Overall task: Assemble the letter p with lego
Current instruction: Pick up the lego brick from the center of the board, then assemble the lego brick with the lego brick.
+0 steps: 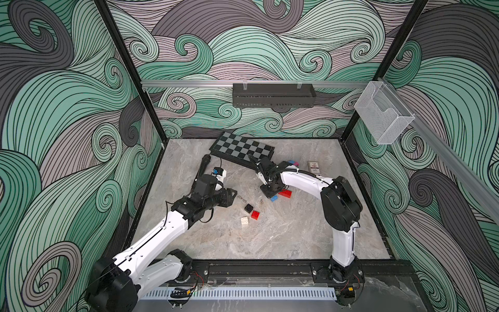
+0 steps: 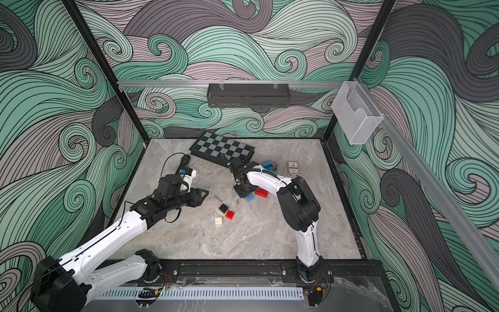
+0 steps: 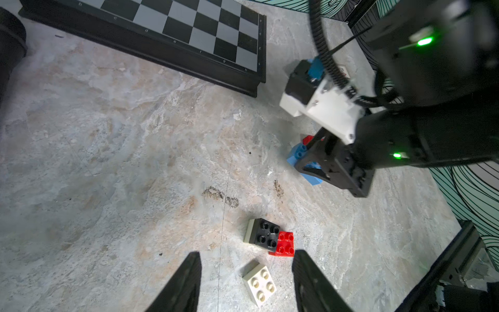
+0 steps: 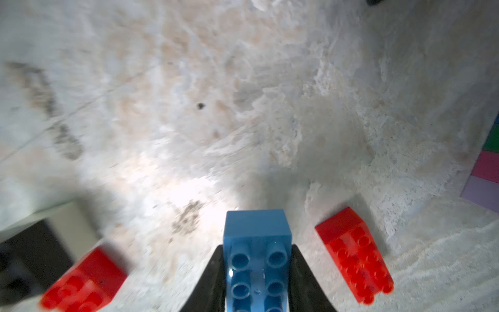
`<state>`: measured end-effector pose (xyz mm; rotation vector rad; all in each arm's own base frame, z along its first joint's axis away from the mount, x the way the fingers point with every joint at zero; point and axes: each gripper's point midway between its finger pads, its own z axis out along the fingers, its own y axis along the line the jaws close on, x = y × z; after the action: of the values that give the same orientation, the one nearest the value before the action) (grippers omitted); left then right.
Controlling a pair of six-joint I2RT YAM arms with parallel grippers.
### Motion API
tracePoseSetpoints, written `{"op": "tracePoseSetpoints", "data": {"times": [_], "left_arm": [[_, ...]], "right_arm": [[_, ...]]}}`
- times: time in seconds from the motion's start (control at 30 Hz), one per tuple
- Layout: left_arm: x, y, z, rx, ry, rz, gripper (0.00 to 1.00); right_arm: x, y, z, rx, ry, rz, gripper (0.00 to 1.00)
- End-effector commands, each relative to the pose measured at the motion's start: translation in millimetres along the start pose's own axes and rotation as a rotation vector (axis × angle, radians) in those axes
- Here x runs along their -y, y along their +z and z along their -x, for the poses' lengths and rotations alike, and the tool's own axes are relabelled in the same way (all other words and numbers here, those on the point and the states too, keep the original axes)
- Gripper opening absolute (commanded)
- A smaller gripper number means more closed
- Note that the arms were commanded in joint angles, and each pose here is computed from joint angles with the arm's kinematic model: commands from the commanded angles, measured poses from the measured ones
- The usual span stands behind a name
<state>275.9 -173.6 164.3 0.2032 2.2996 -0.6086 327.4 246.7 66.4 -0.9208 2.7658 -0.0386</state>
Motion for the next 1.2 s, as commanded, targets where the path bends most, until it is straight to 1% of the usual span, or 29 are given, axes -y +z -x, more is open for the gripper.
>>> {"op": "tracePoseSetpoints", "data": {"times": [0.0, 0.13, 0.27, 0.37, 0.73, 1.17], "left_arm": [[-3, -3, 9, 0.053, -0.042, -0.016, 0.55], [-24, -4, 5, 0.071, -0.118, 0.018, 0.57], [-40, -5, 0, 0.091, -0.189, 0.024, 0.58], [-47, -6, -4, 0.099, -0.222, 0.017, 0.58], [-56, -8, -9, 0.101, -0.252, 0.009, 0.58], [-60, -8, -10, 0.1, -0.27, 0.002, 0.58]], "right_arm": [[-24, -33, -10, 0.017, -0.054, 0.029, 0.2], [-51, -45, -17, 0.016, -0.107, 0.067, 0.2], [-76, -44, -17, 0.009, -0.142, 0.094, 0.2], [-88, -39, -15, 0.003, -0.159, 0.09, 0.2], [-112, -25, -5, -0.003, -0.18, 0.094, 0.2], [-117, -16, -2, -0.02, -0.191, 0.104, 0.2]]}}
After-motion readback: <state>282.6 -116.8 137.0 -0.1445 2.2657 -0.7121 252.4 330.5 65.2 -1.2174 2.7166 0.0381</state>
